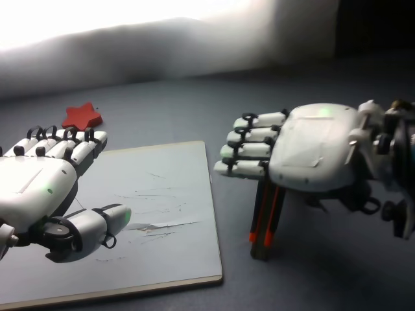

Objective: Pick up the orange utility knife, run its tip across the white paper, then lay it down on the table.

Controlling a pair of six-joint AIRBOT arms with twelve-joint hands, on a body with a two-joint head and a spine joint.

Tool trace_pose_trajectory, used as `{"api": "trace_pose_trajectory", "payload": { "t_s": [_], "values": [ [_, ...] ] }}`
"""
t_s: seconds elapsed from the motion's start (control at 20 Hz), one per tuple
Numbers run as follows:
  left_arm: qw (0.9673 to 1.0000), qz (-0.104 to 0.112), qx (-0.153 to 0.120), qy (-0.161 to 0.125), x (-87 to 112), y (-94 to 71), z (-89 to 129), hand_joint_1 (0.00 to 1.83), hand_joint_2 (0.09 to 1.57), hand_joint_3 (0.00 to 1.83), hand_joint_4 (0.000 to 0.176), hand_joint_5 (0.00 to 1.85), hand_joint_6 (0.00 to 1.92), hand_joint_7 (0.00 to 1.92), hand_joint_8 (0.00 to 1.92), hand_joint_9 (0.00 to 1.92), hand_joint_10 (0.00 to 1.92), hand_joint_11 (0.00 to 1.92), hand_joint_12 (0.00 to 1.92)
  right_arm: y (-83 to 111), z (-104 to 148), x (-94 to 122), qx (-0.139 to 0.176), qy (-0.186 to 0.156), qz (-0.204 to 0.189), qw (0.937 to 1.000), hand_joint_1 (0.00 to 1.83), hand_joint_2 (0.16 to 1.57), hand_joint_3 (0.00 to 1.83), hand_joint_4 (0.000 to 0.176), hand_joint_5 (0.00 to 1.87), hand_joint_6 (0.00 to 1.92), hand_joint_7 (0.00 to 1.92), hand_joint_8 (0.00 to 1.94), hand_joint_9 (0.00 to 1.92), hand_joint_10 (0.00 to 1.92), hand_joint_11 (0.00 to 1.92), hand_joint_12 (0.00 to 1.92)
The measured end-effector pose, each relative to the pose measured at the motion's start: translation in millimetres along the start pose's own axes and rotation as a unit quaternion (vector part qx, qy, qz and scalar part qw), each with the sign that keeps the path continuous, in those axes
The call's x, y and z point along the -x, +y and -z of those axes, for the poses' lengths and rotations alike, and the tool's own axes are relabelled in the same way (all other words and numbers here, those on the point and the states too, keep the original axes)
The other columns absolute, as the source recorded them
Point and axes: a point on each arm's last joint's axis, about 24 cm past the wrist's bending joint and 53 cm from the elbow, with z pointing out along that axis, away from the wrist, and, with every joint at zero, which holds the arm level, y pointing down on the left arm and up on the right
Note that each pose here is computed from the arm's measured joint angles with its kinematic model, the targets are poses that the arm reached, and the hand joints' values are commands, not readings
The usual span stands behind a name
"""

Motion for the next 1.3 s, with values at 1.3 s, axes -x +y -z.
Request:
{"api": "trace_pose_trajectory", "payload": {
  "t_s": [1.3],
  "values": [
    [0.9999,-0.001,0.009,0.006,-5.5,8.0,3.1,0.22,1.29,0.0,0.022,0.0,0.0,0.09,0.0,0.08,0.01,0.0,0.51,-2.2,-43.9,-26.6,-0.01,0.034,0.037,0.9987,1.31,1.15,0.02,0.0,0.0,0.0,0.0,0.0,0.01,0.0,0.0,0.0]
  ]
}}
